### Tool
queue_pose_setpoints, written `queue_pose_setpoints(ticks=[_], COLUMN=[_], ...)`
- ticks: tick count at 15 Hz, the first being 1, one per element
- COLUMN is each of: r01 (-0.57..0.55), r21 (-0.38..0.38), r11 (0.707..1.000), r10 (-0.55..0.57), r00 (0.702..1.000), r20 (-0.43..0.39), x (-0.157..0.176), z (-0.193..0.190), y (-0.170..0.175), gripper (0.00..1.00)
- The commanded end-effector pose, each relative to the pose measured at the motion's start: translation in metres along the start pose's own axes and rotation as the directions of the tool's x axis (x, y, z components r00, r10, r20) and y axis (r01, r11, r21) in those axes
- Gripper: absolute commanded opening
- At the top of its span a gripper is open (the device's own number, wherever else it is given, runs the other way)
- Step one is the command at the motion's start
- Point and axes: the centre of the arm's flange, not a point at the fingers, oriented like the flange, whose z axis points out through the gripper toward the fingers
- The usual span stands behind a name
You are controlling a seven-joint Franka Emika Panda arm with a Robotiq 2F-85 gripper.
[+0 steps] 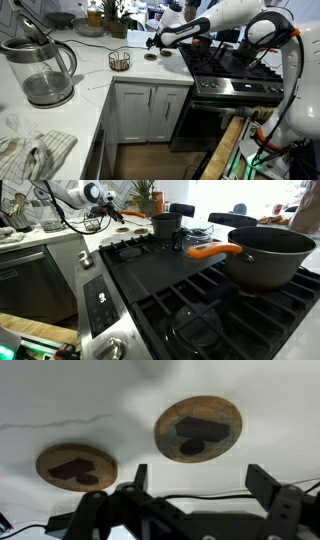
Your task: Slide the coaster on the left to the edge of the kitchen counter, pick up the coaster at the edge of the kitchen counter and put it in the coaster holder
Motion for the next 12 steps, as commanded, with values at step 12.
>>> queue_pose_setpoints(ticks=[12], r01=[-0.077], r21=[-0.12], r11=[0.99], r10=[0.085], r00=[0.995], r20=[0.059], x=[-0.017], z=[0.064], y=[-0.017], gripper=[1.0])
